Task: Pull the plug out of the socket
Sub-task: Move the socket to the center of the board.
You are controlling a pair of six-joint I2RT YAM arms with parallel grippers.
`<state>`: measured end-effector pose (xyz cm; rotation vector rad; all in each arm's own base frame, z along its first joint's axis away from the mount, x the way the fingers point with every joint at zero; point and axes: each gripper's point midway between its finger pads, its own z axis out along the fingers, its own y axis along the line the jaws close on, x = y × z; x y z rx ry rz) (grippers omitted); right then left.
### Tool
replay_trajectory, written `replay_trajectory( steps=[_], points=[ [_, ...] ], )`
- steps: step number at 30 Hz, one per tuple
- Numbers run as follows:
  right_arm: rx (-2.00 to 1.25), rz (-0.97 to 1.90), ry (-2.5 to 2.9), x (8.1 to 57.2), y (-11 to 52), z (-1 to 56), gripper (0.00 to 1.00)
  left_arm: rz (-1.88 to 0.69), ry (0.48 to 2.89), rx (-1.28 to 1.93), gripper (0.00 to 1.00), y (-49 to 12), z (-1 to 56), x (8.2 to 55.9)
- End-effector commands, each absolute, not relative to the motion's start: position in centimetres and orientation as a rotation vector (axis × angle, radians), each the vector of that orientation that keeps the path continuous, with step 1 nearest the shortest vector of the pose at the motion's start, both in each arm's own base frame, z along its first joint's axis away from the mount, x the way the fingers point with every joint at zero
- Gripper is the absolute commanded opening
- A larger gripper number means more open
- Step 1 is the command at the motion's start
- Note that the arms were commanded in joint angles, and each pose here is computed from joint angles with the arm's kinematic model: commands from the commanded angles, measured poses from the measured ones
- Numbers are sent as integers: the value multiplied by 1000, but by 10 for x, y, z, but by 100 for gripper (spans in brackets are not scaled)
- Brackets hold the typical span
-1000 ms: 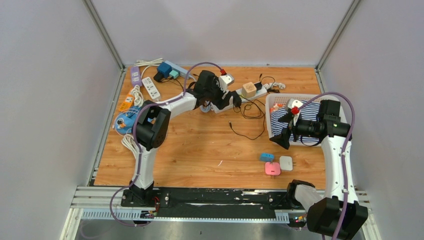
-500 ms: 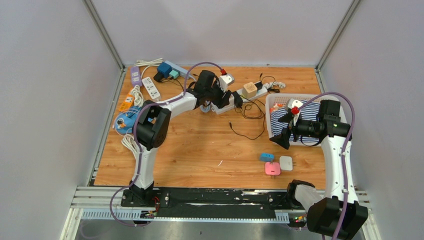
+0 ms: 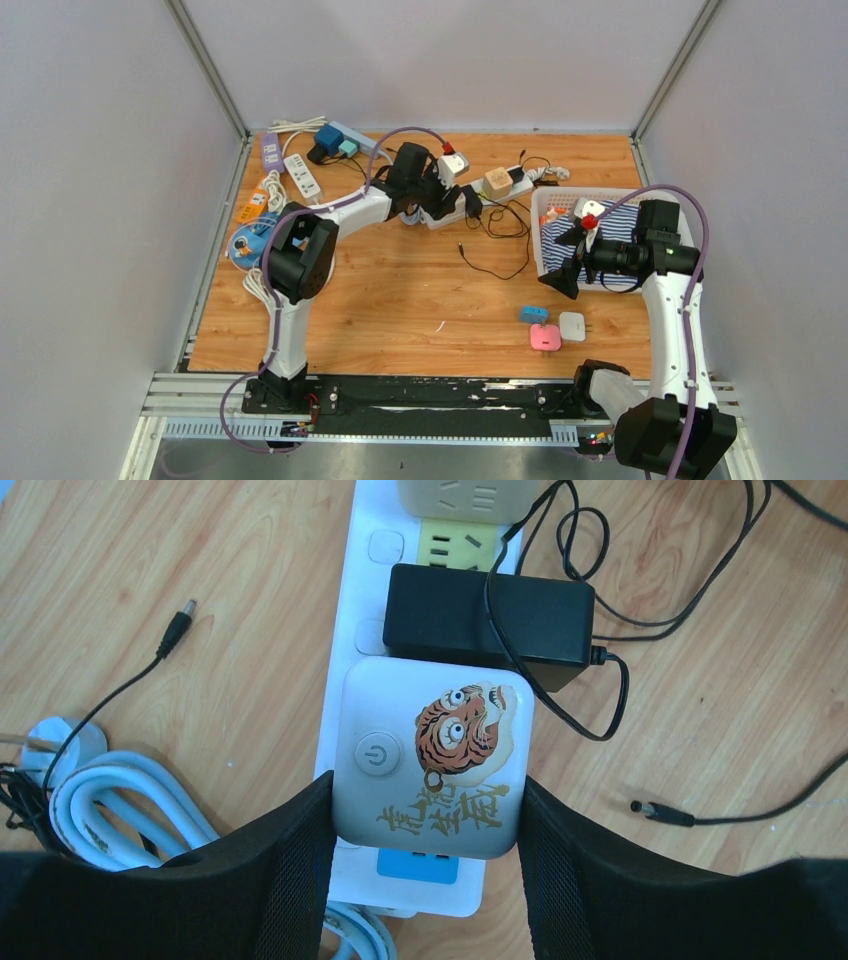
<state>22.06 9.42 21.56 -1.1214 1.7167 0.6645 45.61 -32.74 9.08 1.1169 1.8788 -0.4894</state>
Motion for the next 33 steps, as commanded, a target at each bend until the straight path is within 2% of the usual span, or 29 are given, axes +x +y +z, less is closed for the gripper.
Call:
replay_trajectory(
  steps=[1,15,23,33],
  points=[
    [-1158,656,1688,215,99,218,100,-429,1935,1178,0,-311,88,442],
    [-1169,667,1649,210,104,223,100,-479,2162,1058,0,-283,73,401],
    [-1163,671,1641,208,106,224,100,-472,2157,911,0,-257,86,364],
    [-1151,700,1650,210,107,219,100,-486,2251,735,0,-222,53,305]
  ],
)
